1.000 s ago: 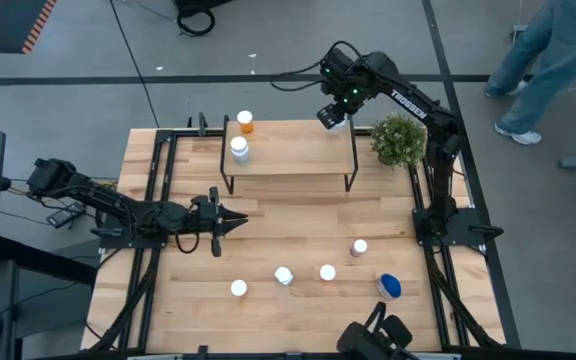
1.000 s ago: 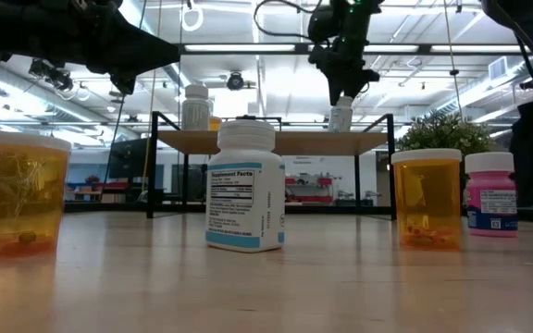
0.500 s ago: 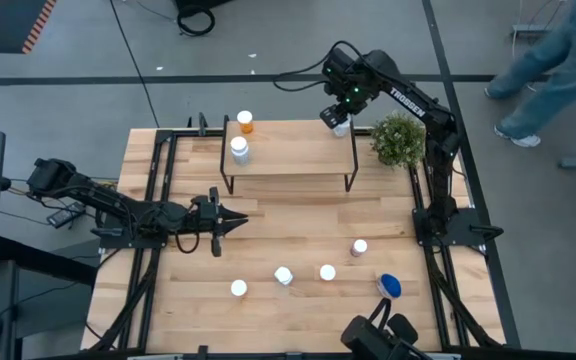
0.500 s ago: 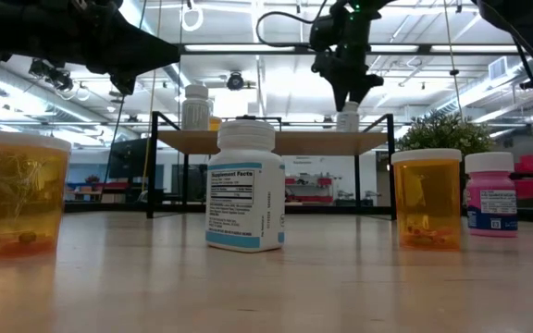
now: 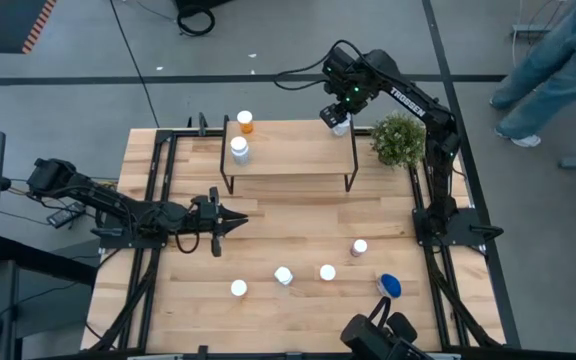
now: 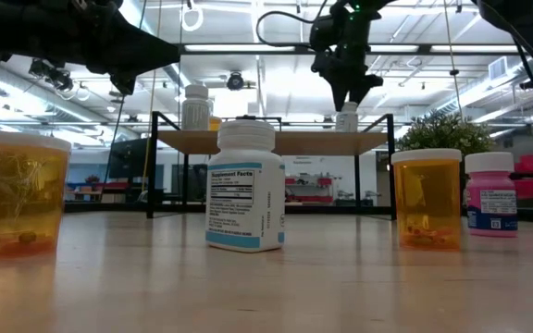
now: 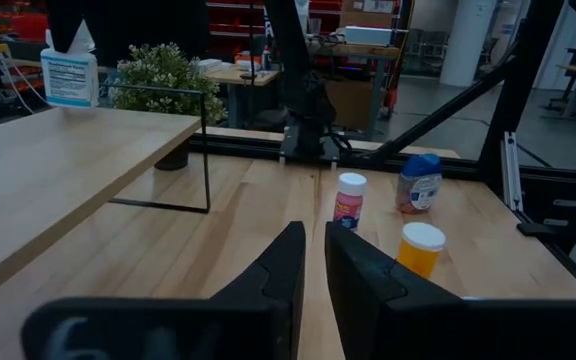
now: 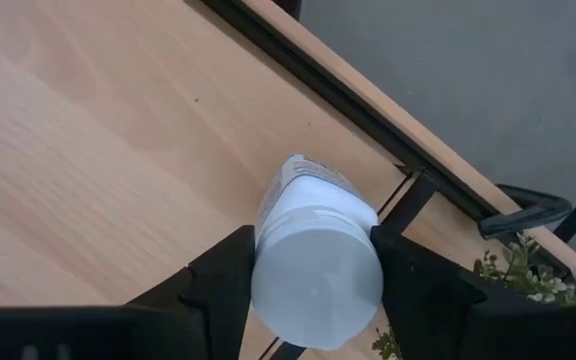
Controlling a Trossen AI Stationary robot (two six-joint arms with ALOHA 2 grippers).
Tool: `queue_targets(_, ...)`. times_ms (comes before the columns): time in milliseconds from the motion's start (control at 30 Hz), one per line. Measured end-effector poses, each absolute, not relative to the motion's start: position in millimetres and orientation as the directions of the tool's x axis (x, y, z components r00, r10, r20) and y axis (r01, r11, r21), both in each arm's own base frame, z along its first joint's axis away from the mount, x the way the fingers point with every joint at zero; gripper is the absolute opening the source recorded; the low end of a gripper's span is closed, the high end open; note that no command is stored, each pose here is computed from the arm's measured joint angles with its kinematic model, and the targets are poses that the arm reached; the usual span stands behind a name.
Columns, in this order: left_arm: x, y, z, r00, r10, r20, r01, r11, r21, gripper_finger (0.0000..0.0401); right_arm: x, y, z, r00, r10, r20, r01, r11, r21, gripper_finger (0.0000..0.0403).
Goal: Pick and place medicine bottles onto shelf by color
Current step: Put the top white pill bottle on the shelf
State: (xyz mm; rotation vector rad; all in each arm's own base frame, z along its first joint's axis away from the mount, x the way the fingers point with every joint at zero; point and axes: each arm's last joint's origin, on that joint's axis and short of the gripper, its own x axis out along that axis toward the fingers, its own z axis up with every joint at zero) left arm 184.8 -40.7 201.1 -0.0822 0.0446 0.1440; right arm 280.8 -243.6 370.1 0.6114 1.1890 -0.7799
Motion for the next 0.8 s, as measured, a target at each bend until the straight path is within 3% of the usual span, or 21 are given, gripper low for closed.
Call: queue_targets(800,184.9,-40.7,201.0,0.989,0.141,-0.051,-0.145,0.986,-0.079,0.0059,286.3,-241.1,371.0,0.209,-0.210,-0.955,0.786,0.617,0.036,0.0213)
